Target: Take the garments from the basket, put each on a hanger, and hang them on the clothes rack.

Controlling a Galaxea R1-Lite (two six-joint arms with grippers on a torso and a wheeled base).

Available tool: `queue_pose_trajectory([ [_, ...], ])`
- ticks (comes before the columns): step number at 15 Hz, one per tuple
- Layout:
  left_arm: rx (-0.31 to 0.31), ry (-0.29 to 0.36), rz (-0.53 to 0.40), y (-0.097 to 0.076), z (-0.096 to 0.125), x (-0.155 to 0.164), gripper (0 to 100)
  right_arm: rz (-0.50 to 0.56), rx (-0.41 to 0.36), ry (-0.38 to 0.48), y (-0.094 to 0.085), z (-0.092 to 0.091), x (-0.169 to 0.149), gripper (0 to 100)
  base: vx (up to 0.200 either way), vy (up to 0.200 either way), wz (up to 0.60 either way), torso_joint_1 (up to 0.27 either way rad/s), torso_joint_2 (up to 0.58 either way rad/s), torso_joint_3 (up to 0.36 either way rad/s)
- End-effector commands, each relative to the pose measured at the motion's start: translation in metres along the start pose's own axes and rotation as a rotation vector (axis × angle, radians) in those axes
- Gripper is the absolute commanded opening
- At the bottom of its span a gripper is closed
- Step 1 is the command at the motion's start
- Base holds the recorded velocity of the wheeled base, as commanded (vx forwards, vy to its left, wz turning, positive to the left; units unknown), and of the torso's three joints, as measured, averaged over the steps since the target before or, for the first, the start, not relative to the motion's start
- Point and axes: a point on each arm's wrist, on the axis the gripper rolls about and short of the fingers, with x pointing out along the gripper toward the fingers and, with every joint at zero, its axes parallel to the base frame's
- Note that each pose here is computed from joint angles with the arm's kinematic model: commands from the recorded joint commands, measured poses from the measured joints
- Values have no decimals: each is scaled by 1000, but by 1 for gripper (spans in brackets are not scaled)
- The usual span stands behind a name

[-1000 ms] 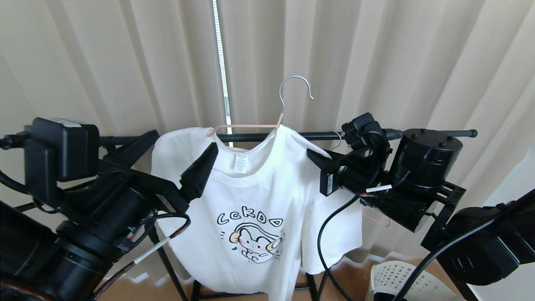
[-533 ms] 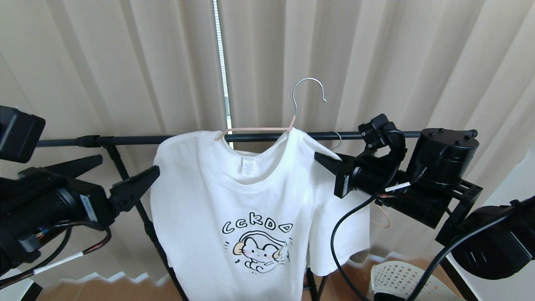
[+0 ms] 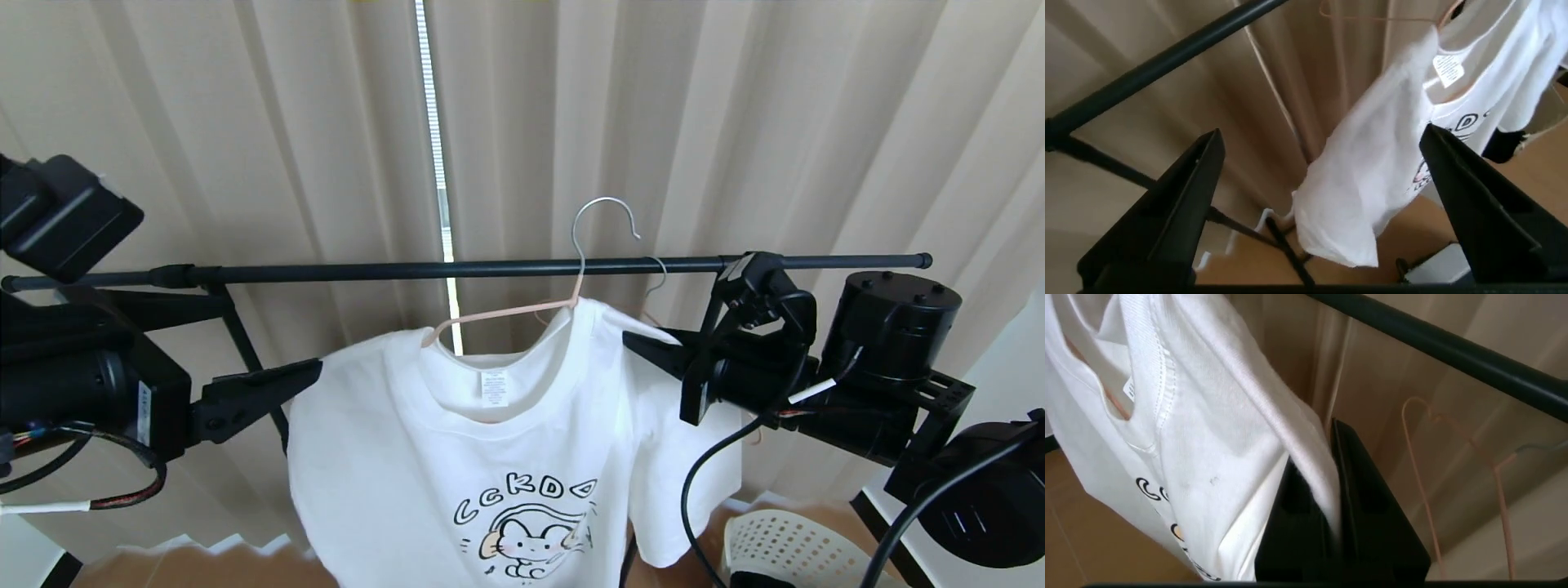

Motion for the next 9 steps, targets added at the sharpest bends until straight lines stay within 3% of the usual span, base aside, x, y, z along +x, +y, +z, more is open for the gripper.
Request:
queue_pose_trajectory([
  [1,40,22,-113,-8,16,16,100,7,-3,9,1,-3,-2,0,0,0,0,0,0,0],
  [2,70,38,-204,-11,22,22,100,16,-2,8,2,-3,-3,0,0,0,0,0,0,0],
  [4,108,63,-286,-14,27,32,100,29,-6,8,3,-3,-5,0,0,0,0,0,0,0],
  [7,157,106,-357,-12,21,46,100,44,-7,8,4,-3,-7,0,0,0,0,0,0,0],
  [9,232,132,-393,-5,18,55,100,44,-17,9,5,-3,-9,0,0,0,0,0,0,0],
])
